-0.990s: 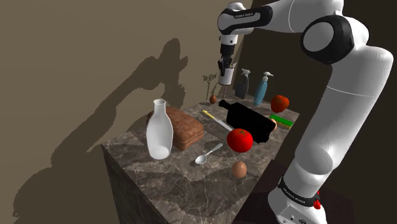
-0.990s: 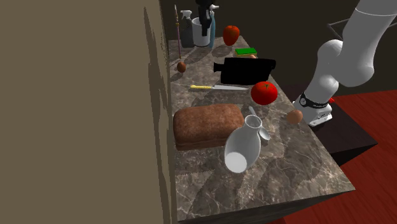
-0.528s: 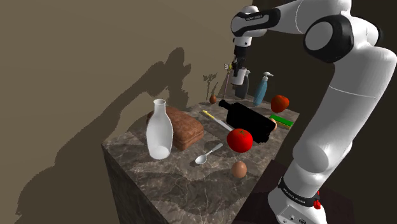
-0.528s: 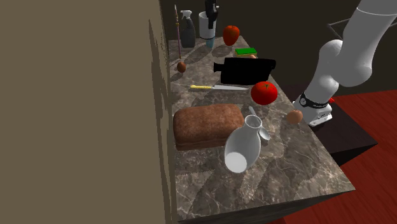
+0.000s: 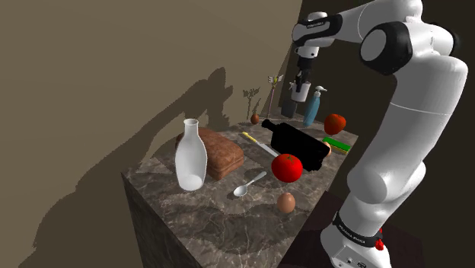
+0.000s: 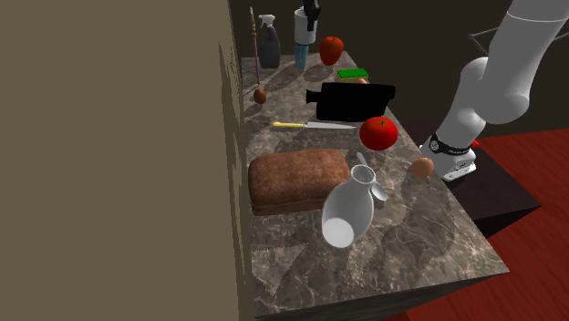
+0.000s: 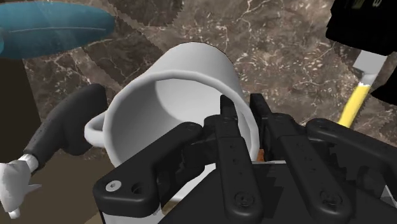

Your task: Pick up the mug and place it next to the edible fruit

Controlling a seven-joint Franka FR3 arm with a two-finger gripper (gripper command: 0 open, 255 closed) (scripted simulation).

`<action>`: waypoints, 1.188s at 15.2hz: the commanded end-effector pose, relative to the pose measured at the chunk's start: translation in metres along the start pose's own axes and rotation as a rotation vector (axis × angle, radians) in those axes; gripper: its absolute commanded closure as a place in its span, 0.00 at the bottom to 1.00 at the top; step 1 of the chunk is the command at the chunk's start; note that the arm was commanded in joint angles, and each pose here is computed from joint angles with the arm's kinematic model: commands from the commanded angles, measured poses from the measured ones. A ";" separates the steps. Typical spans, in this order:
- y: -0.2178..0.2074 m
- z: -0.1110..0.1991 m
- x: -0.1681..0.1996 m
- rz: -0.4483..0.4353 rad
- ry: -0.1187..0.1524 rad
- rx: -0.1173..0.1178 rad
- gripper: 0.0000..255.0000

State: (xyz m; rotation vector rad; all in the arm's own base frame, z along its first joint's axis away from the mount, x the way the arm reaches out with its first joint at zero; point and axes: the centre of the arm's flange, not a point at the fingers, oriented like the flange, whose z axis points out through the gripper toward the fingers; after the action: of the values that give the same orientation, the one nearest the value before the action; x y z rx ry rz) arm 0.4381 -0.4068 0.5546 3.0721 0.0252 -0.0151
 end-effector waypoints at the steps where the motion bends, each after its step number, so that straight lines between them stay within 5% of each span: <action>1: 0.024 -0.002 -0.016 -0.001 0.000 -0.001 1.00; 13: 0.159 0.009 -0.101 -0.001 0.000 -0.001 1.00; 18: 0.158 0.035 -0.101 -0.001 0.000 -0.001 1.00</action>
State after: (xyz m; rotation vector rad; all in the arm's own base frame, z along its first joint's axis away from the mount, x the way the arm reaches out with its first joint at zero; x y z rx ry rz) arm 0.3397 -0.5671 0.5369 3.0723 0.0267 -0.0154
